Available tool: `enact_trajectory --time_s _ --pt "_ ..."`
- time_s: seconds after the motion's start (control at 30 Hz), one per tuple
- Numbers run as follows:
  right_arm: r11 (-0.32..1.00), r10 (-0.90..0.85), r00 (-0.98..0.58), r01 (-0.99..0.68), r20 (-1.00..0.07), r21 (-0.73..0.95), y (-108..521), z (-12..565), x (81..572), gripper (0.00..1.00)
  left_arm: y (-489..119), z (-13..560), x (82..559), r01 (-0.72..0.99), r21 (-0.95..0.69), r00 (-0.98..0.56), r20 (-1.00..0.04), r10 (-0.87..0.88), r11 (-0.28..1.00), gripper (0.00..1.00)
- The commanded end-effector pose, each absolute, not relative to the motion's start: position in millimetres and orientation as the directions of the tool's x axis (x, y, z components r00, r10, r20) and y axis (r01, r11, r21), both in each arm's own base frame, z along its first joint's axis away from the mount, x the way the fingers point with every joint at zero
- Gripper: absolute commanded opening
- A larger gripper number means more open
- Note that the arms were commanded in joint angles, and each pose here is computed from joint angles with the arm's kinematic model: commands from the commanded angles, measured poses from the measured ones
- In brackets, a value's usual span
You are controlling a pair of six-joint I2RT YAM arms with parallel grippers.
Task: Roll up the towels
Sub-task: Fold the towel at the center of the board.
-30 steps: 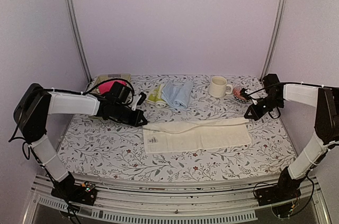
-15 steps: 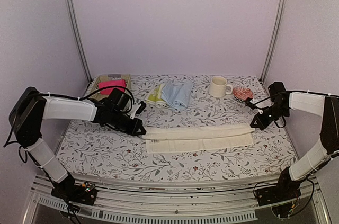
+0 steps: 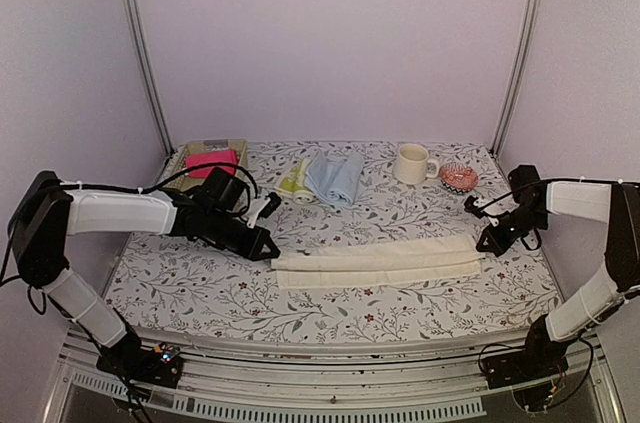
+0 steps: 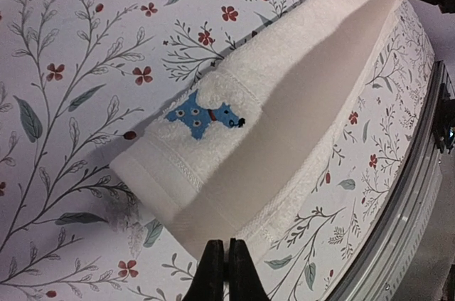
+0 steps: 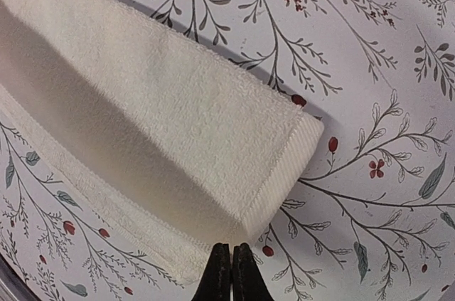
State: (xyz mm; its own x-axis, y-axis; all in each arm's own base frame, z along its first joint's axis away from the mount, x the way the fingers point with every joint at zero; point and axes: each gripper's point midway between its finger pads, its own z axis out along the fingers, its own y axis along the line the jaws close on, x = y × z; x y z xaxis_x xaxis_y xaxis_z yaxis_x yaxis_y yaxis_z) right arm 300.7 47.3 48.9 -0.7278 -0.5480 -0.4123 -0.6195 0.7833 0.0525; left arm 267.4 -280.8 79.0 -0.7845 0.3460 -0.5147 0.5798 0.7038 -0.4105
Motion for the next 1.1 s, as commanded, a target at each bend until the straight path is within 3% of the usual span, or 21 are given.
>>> enact_trajectory --time_s 0.0,0.3,0.47,0.67,0.8,0.87,1.07 --pt "0.772 -0.560 -0.711 -0.634 -0.424 0.043 46.7 47.7 298.7 0.02 -277.0 58.4 257.3 0.579 -0.388 -0.794 -0.468 0.388 0.717 0.00" --pt "0.755 -0.571 -0.712 -0.651 -0.409 0.079 50.6 35.2 285.9 0.06 -271.0 40.8 250.7 0.566 -0.368 -0.809 -0.419 0.412 0.738 0.03" --pt "0.712 -0.581 -0.673 -0.693 -0.458 0.115 63.3 56.4 273.3 0.25 -273.0 56.7 251.8 0.574 -0.357 -0.797 -0.448 0.404 0.737 0.18" --pt "0.657 -0.571 -0.579 -0.748 -0.582 0.099 80.4 113.2 268.1 0.36 -274.8 99.8 266.3 0.582 -0.319 -0.757 -0.548 0.355 0.748 0.26" --pt "0.677 -0.555 -0.533 -0.735 -0.638 0.025 78.8 127.2 283.5 0.49 -266.1 95.9 283.5 0.528 -0.256 -0.768 -0.550 0.326 0.810 0.36" --pt "0.685 -0.545 -0.541 -0.728 -0.640 0.031 78.9 121.5 294.4 0.49 -262.8 85.4 289.3 0.488 -0.253 -0.795 -0.525 0.305 0.836 0.39" --pt "0.746 -0.475 -0.683 -0.647 -0.554 0.158 75.2 91.5 324.2 0.37 -261.7 60.5 295.8 0.397 -0.299 -0.862 -0.447 0.240 0.868 0.44"
